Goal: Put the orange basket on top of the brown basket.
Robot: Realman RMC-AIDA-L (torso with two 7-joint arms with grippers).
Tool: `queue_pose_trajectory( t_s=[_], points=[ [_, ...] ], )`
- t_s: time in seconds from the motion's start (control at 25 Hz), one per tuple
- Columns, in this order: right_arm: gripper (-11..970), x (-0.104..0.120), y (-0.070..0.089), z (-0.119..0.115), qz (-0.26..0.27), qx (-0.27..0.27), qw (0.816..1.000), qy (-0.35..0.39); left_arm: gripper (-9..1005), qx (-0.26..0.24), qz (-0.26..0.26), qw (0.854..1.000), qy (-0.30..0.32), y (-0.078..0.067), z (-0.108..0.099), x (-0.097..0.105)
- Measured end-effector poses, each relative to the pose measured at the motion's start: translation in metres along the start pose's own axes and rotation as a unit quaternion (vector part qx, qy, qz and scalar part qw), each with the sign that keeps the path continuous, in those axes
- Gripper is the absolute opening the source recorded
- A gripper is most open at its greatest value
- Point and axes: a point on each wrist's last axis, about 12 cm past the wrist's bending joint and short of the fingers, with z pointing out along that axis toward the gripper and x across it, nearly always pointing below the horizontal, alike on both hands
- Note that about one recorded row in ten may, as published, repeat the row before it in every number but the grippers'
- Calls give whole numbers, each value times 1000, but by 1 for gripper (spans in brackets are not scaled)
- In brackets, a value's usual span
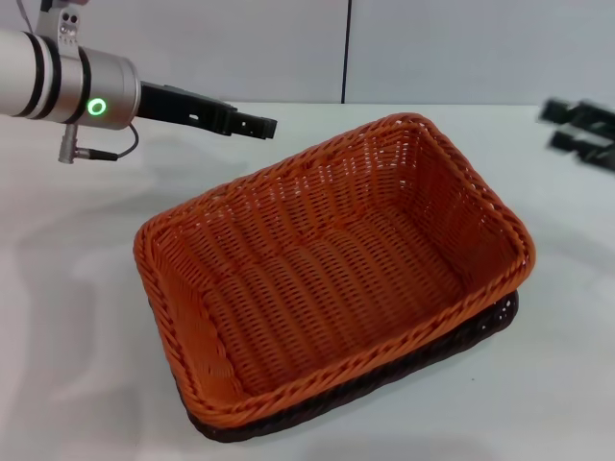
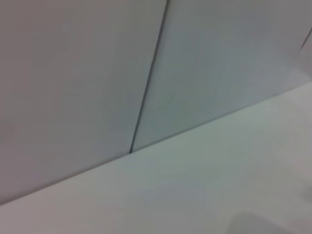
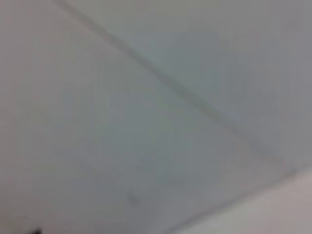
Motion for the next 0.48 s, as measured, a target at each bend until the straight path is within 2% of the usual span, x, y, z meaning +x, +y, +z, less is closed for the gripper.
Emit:
queue_pose_trajectory(
  t_s=[0.08, 0.12, 0.16, 0.28, 0.36, 0.4, 0.44, 0.48],
  points=[
    [760, -7, -5, -16, -40, 5, 998, -52, 860, 1, -4, 1000, -11, 0, 0, -1],
    [759, -11, -9, -28, -83, 10, 991, -105, 860, 0, -8, 1000, -19, 1, -1, -1],
    [759, -11, -9, -28, -83, 10, 991, -105, 860, -2, -14, 999, -33, 2, -1, -2],
    [758, -10, -16, -44, -148, 18, 969, -195, 860, -7, -25, 997, -67, 5, -3, 0],
    [758, -2, -25, -56, -233, 50, 919, -313, 860, -11, -36, 989, -141, 11, -8, 5],
    [758, 0, -27, -58, -258, 65, 904, -336, 860, -13, -43, 985, -168, 13, -11, 9],
    [758, 4, -30, -59, -296, 96, 875, -370, 860, -8, -69, 963, -260, 19, -19, 21],
    [758, 4, -30, -59, -296, 96, 875, -370, 860, -8, -69, 963, -260, 19, -19, 21]
  ],
)
